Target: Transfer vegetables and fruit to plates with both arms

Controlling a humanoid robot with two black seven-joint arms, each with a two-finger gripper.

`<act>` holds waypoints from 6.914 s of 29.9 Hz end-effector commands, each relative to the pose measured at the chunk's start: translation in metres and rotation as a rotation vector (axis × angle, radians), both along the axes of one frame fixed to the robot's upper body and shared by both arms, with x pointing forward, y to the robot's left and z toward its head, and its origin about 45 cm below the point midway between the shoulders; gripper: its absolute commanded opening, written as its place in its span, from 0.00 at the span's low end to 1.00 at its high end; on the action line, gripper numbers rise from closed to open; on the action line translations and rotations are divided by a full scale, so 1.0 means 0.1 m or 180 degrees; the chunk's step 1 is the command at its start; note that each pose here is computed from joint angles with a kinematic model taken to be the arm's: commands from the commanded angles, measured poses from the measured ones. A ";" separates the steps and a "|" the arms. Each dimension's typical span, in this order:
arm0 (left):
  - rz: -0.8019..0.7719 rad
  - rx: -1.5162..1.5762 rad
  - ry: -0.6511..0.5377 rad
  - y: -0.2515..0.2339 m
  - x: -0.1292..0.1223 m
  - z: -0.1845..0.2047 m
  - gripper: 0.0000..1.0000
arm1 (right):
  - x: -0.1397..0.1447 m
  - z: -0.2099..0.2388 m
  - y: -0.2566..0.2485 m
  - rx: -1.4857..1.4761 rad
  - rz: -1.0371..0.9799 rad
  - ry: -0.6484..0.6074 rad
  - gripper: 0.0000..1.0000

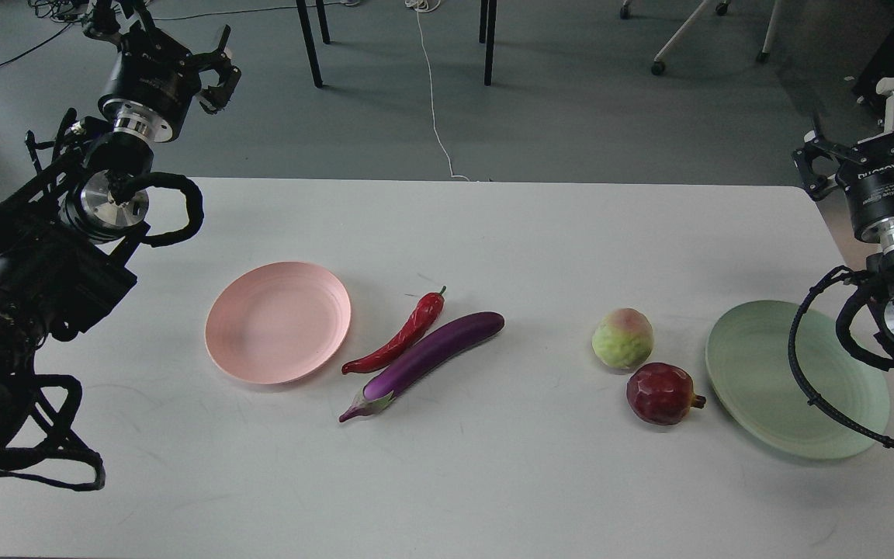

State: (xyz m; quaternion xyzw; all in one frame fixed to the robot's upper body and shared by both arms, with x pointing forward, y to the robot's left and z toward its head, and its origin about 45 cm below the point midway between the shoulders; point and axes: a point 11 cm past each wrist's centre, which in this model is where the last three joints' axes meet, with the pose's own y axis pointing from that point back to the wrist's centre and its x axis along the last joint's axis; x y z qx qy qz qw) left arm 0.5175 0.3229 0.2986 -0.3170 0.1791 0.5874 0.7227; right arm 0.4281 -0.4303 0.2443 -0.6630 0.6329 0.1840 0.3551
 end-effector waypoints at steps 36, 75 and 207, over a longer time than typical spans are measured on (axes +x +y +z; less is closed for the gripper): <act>0.0051 0.0076 -0.0028 0.13 0.00 0.09 0.98 | 0.31 1.41 2.15 -0.5846 0.3138 -0.0209 0.99; 0.0173 0.0101 -0.0075 0.32 -0.02 0.15 0.98 | -0.27 -0.54 1.97 -0.7688 0.5011 0.0111 0.96; 0.0370 0.0259 -0.0151 0.74 -0.09 0.36 0.98 | -0.92 -0.40 1.71 -0.8083 0.5787 -0.0902 0.66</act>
